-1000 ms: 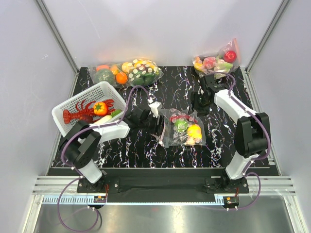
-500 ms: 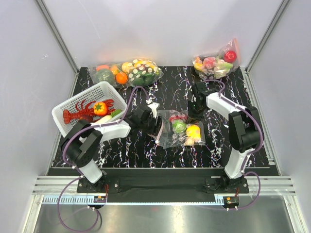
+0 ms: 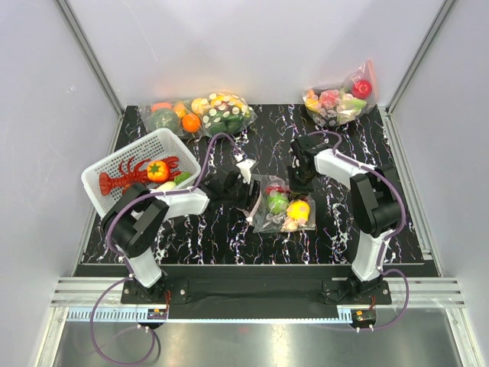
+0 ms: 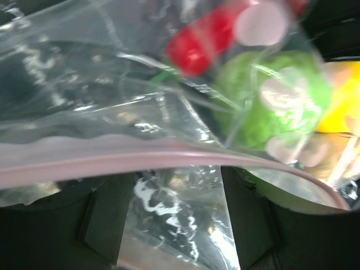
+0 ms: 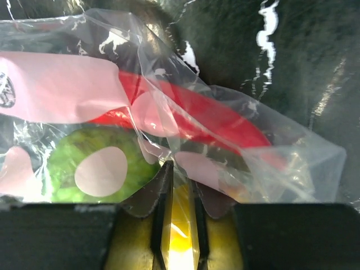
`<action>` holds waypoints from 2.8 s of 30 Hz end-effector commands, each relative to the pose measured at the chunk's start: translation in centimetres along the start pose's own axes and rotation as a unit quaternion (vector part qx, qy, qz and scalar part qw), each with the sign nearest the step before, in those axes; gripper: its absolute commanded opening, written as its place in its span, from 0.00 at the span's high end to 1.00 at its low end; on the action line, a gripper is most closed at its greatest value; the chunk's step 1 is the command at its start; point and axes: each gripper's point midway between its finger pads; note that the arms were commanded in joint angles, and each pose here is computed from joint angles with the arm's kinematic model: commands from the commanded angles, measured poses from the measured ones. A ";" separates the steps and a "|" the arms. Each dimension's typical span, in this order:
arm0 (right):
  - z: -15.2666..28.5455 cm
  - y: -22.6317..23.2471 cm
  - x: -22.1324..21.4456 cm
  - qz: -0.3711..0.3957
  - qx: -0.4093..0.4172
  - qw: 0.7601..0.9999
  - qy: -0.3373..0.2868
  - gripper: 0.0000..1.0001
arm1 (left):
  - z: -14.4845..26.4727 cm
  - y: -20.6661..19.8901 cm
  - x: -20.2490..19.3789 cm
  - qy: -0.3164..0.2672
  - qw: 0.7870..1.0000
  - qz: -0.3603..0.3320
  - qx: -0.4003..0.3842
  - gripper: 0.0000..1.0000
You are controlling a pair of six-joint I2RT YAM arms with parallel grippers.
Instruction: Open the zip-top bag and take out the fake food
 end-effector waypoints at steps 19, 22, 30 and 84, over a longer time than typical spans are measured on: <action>-0.7 2.2 -0.2 0.023 0.020 0.999 0.015 0.78 | 2.8 -5.8 6.5 -0.101 0.987 -0.027 -0.125 0.30; 1.1 2.4 0.4 0.026 0.015 1.000 -0.005 0.61 | 2.0 -4.8 4.6 -0.073 0.991 -0.024 -0.108 0.30; 8.0 3.8 2.2 0.034 0.032 0.995 -0.086 0.40 | 2.7 -3.6 3.2 -0.068 0.994 -0.023 -0.080 0.30; 9.2 11.4 -4.3 0.174 0.145 0.972 -0.055 1.00 | 2.9 -3.7 5.7 -0.081 0.995 0.001 -0.063 0.29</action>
Point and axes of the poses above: each gripper's point midway between its finger pads, its own z axis back along the fingers, its own y axis along the line the jaws close on, x = y × z, and after that the axes turned 6 degrees about -z, right-handed
